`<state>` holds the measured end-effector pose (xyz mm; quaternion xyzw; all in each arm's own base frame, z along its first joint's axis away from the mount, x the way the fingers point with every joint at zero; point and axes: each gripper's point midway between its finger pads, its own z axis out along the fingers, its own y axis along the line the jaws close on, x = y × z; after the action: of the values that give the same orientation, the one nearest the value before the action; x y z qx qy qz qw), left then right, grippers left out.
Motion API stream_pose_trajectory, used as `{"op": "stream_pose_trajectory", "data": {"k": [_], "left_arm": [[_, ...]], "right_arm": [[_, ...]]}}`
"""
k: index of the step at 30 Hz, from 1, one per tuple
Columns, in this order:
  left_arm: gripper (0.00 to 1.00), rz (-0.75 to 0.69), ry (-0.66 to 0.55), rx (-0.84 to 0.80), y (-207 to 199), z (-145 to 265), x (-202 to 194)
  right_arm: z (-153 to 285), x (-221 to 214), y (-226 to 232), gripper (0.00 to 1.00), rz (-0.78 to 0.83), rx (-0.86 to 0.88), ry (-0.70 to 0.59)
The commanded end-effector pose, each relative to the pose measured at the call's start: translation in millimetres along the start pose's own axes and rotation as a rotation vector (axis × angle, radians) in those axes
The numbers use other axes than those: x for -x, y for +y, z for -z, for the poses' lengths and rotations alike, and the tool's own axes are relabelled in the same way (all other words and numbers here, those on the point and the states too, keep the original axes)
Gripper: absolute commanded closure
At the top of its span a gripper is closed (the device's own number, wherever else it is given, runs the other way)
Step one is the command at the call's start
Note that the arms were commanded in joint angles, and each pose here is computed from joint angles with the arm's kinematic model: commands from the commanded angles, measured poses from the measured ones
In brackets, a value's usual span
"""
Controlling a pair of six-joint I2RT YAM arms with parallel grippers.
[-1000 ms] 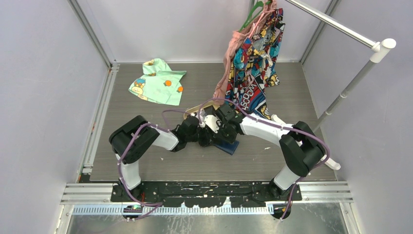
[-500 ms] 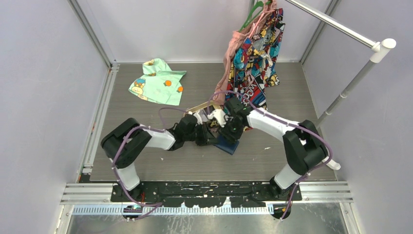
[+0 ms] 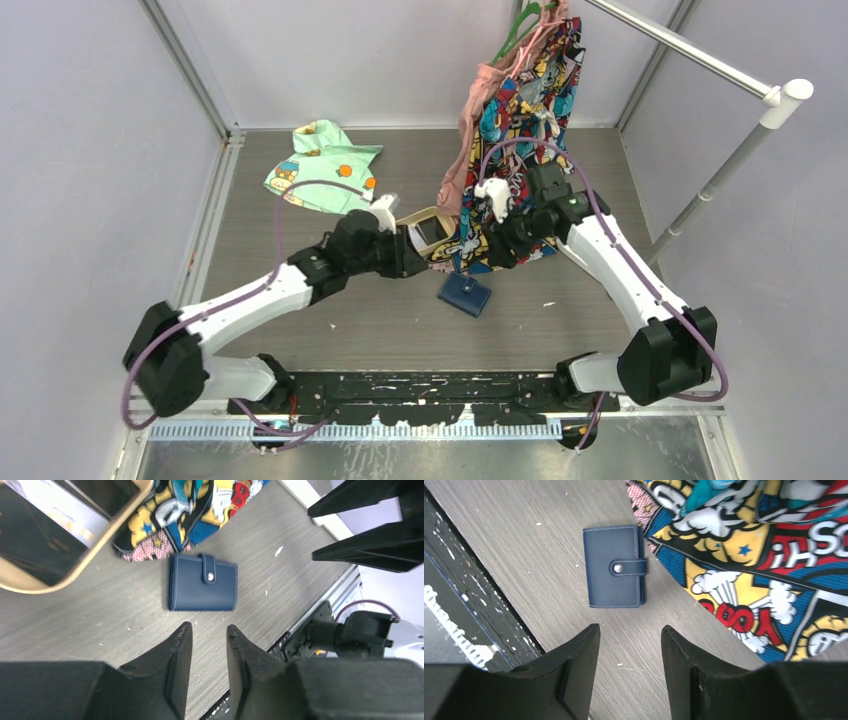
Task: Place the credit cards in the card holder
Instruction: Reset both arms
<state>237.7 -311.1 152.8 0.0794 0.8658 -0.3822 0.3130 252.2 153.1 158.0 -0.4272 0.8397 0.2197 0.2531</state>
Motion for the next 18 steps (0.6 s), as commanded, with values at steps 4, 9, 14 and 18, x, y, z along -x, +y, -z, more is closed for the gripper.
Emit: {"op": "stream_pose_trajectory", "data": {"k": [4,9,14,18], "left_arm": [[0.41,-0.25,-0.275,0.086,-14,92,87],[0.2,-0.275,-0.42,0.05,-37,143,128],[0.12,-0.303,-0.469,0.017,-64,176,154],[0.1,-0.297,-0.453,0.039,-73,193,163]], "right_arm": [[80,44,-13,0.34,0.016,-0.14,-0.106],[127,60,-17,0.01,0.003,-0.219,-0.112],[161,80,-16,0.01,-0.132,-0.208,-0.211],[185,96,-35,0.0,-0.233,-0.307,-0.319]]}}
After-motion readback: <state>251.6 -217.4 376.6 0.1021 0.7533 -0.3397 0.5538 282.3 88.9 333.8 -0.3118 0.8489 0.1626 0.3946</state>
